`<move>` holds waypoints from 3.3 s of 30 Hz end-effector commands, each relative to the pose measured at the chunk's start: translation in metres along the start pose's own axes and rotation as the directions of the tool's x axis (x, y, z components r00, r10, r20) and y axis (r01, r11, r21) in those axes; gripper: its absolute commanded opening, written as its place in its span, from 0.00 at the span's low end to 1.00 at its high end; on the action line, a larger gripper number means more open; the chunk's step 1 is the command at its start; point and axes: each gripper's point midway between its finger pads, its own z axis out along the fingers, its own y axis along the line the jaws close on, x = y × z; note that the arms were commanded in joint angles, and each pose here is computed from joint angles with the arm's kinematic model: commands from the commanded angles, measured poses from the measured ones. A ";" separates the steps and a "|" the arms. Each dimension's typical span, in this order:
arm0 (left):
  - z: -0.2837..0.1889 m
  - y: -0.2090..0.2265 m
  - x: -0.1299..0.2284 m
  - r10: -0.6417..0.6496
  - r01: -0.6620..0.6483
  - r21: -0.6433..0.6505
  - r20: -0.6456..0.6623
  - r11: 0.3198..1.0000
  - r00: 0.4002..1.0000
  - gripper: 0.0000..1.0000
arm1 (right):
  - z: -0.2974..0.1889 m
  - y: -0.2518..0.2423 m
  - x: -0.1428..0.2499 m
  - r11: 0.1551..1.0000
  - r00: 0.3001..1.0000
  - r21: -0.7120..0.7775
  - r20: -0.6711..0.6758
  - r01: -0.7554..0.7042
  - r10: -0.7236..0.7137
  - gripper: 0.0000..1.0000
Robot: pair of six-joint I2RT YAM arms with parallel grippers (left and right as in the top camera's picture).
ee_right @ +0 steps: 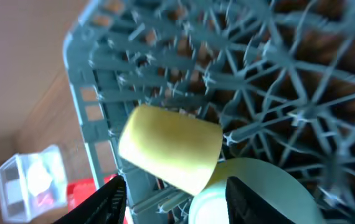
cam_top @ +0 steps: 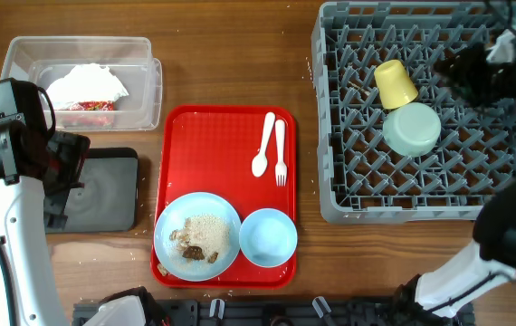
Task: Sort waste into correct bins and load items into the dishwasher rack
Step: 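Release the yellow cup into the rack and open the right gripper, then push the yellow cup upright in the rack with the right gripper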
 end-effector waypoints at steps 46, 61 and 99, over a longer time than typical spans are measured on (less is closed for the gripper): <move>0.000 0.003 -0.003 -0.021 0.021 -0.008 0.016 1.000 1.000 1.00 | 0.028 0.075 0.035 0.849 0.936 0.432 0.026 0.305 -0.350 0.08; 0.000 0.003 -0.003 -0.021 0.021 -0.008 0.016 1.000 1.000 1.00 | 0.079 0.096 0.015 0.886 0.917 0.305 0.085 0.349 -0.390 0.09; 0.000 0.003 -0.003 -0.021 0.021 -0.008 0.016 1.000 1.000 1.00 | 0.038 0.024 0.055 0.733 0.942 0.597 -0.135 0.324 -0.307 0.04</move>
